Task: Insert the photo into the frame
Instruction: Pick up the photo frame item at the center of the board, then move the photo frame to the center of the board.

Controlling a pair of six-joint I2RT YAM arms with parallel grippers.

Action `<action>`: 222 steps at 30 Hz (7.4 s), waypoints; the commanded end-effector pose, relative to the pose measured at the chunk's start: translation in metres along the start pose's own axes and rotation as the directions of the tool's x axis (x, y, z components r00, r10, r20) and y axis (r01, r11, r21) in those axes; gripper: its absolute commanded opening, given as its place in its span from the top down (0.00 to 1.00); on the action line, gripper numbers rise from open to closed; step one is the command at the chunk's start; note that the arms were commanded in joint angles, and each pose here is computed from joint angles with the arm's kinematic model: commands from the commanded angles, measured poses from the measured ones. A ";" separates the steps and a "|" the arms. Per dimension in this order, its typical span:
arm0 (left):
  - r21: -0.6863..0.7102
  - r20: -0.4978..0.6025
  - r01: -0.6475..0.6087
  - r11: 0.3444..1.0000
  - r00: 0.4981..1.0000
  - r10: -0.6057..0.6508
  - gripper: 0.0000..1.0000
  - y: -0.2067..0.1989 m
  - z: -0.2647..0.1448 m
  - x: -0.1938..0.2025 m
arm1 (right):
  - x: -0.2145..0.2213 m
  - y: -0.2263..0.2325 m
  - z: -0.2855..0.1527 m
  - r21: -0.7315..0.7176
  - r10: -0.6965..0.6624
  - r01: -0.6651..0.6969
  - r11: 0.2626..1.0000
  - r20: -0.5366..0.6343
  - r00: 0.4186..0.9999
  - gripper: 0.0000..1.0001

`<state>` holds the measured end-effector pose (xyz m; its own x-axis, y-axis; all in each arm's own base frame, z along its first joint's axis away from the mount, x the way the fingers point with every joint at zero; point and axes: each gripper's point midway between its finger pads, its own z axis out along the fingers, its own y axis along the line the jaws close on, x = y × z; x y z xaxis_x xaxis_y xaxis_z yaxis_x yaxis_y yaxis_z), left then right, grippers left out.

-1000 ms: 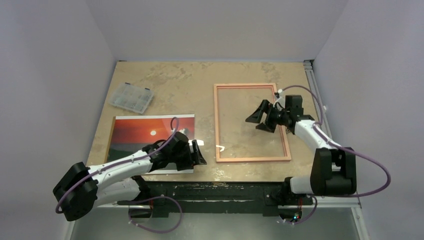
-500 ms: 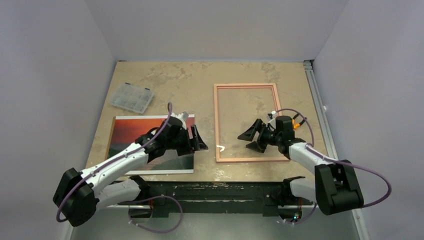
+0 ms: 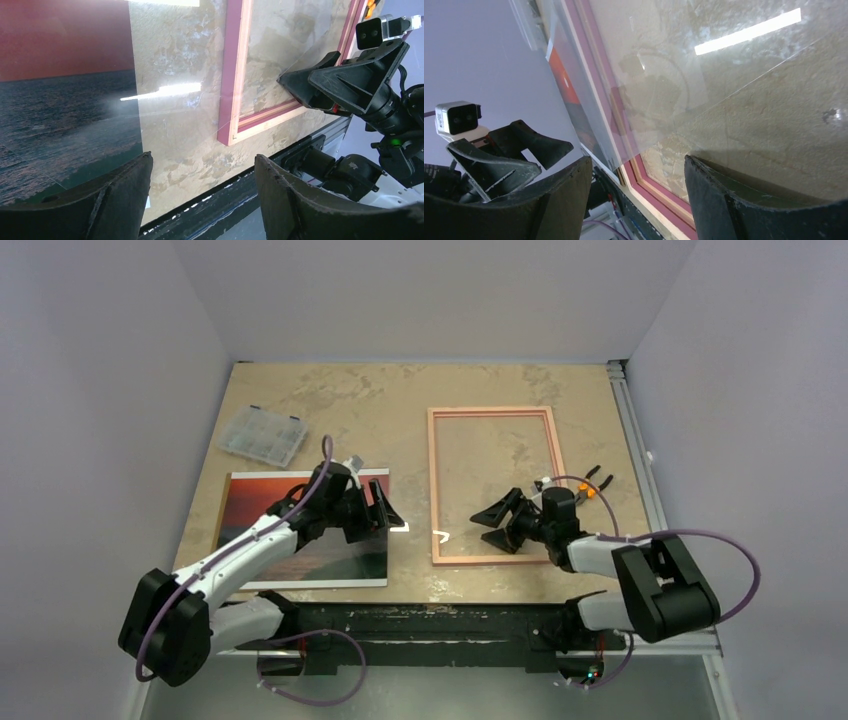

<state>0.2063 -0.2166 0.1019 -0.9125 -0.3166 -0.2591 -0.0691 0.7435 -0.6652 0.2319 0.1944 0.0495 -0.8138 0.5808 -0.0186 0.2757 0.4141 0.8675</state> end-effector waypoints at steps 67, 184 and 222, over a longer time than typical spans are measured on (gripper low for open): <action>-0.139 0.016 -0.140 0.980 0.989 0.144 0.28 0.029 -0.041 0.007 | -0.020 0.057 -0.010 -0.076 -0.471 0.493 0.867 -0.455 0.756 1.00; -0.035 0.090 -0.058 0.998 0.994 0.061 0.24 0.000 -0.038 -0.040 | -0.052 0.201 -0.137 0.275 -0.750 0.698 0.661 0.234 0.619 1.00; -0.376 -0.150 -0.237 0.896 0.970 0.193 0.83 -0.010 0.111 0.019 | -0.054 0.198 -0.172 0.184 -0.624 0.596 0.782 0.236 0.745 1.00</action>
<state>0.2346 -0.3120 0.0317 -0.9653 -0.0453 -0.2573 0.0432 0.9436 -0.3282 0.2409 0.1150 0.2898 -0.6833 0.3226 -0.6551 -0.1152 0.8383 0.5329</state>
